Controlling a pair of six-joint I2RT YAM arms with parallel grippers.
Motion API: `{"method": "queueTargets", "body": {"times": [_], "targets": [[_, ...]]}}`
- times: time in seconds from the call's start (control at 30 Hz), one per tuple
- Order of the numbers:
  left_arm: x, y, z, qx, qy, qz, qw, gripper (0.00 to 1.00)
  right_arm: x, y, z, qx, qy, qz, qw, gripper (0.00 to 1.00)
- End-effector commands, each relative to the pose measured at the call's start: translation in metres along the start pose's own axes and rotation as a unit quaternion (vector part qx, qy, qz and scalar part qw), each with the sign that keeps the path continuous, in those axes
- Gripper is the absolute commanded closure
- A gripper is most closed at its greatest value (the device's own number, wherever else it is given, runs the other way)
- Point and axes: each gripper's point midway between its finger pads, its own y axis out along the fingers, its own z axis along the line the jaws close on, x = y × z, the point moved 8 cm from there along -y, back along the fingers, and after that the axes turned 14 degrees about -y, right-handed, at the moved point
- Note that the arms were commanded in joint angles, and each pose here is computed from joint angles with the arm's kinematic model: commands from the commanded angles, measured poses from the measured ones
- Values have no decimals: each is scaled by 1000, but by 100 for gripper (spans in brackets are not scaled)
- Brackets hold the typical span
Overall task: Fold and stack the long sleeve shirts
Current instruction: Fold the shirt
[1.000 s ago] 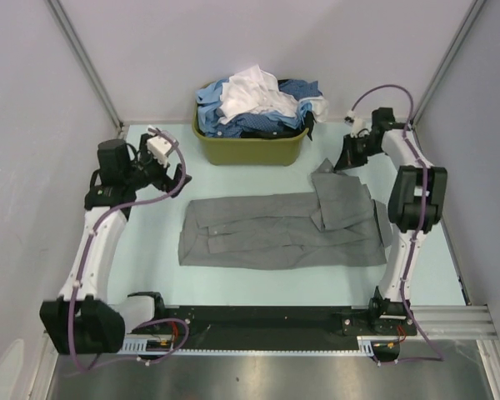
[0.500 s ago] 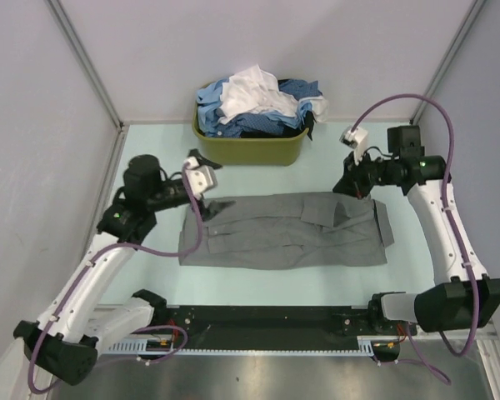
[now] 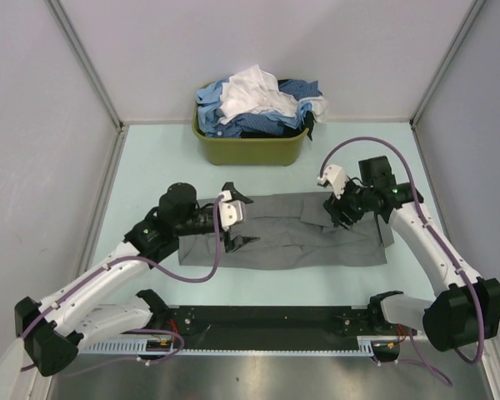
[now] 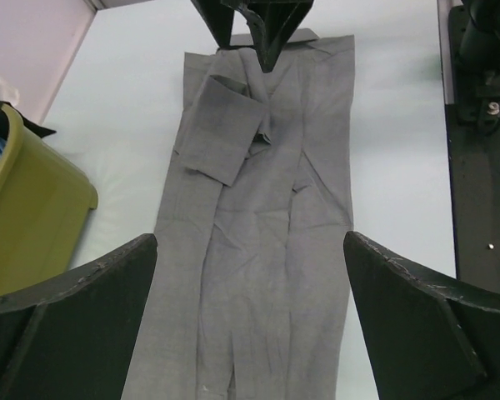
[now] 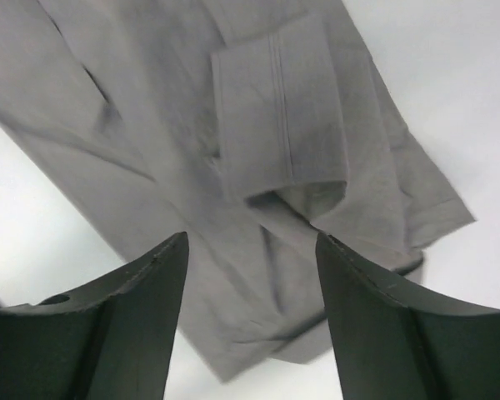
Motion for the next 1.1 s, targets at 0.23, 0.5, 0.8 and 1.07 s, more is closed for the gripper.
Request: {"method": "queueTargets", "body": {"times": [0.23,0.5,0.8,1.07], "targets": [[-29,-20,-22,-17,-47,23,998,0,-13,7,-9,-14,-432,-66,900,17],[-33,-15,-21,-18,-70,31,997,1,-19,39,-9,16,-567,-59,822,18],[-42,-15,-20,-13,-82,47,995,1,-24,76,-12,29,-592,-48,804,20],[-39,-18,-18,-11,-82,50,995,1,-29,93,-19,32,-608,-29,793,44]]}}
